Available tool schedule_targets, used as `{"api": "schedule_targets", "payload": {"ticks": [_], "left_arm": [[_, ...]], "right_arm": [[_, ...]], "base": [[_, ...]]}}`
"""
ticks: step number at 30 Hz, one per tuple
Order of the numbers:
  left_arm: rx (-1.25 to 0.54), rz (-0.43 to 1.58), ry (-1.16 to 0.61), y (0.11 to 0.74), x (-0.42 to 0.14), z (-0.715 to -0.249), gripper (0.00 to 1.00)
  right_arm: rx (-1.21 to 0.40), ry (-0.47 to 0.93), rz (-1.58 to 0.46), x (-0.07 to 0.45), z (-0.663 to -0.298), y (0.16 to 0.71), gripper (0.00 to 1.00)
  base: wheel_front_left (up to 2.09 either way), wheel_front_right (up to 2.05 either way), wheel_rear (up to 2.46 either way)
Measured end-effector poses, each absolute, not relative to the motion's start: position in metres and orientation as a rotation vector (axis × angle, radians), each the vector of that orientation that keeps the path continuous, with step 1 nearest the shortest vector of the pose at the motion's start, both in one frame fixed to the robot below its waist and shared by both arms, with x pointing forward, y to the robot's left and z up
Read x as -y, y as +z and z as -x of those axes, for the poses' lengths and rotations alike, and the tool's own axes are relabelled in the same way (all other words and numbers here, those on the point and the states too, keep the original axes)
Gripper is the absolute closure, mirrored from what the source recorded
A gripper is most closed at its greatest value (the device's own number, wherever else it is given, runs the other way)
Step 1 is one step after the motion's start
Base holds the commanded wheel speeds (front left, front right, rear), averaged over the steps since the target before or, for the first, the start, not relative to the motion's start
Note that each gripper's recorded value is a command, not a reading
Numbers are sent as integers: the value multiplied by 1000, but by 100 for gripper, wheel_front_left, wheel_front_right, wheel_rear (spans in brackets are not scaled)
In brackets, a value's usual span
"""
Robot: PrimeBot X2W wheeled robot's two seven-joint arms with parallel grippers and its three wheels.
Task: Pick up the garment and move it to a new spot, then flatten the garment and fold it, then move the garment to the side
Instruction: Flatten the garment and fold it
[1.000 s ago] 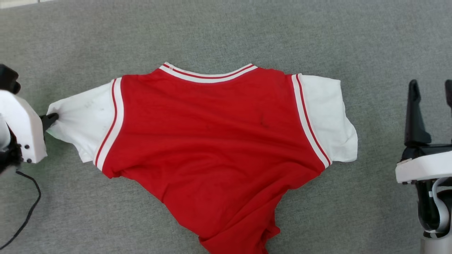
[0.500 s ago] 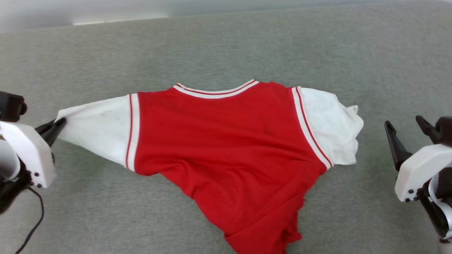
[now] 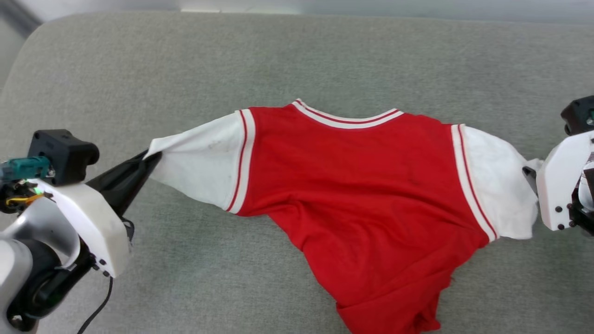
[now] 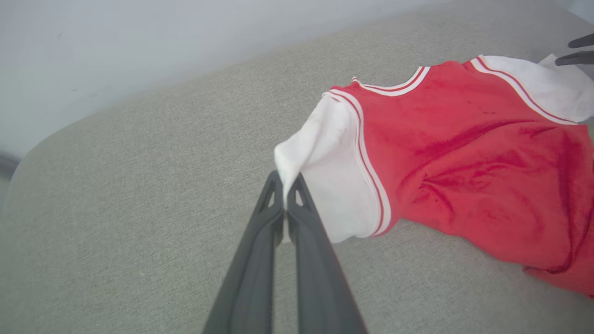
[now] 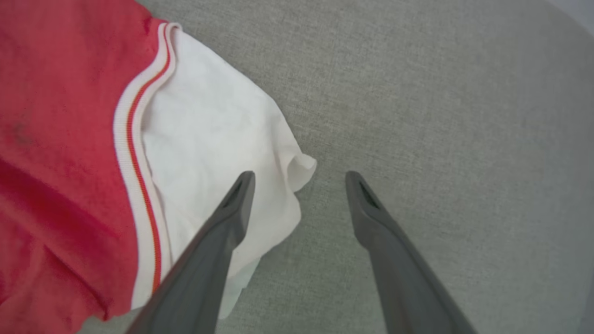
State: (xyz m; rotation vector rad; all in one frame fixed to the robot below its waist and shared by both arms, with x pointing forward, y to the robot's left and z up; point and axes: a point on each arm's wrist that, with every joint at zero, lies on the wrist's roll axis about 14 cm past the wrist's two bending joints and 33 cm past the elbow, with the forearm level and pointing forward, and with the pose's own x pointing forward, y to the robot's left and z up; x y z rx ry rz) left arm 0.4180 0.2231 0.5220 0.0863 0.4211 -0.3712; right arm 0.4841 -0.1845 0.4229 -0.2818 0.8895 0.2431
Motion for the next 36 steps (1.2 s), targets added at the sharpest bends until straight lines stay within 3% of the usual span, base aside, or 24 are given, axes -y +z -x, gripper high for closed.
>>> {"api": "schedule_targets", "payload": {"ticks": [11, 12, 13, 14, 24, 36], "left_arm": [[-425, -74, -382, 516, -212, -414, 100], [-429, -75, -381, 514, -211, -413, 100], [-431, -74, -380, 513, -211, -413, 100], [-431, -73, -379, 512, -211, -413, 100], [-356, -73, -333, 531, -222, -418, 100], [-41, -136, -261, 630, -239, -414, 100]], "right_arm": [[-1079, 287, 338, 173, -487, 363, 0], [-1087, 295, 334, 171, -486, 361, 4], [-1093, 303, 333, 170, -485, 359, 68], [-1093, 314, 339, 168, -484, 358, 100], [-926, 298, 314, 177, -493, 387, 100], [-356, 265, 311, 186, -517, 561, 100]], "base": [[0, 0, 0], [0, 0, 0], [0, 0, 0], [0, 0, 0], [0, 0, 0], [0, 0, 0]]}}
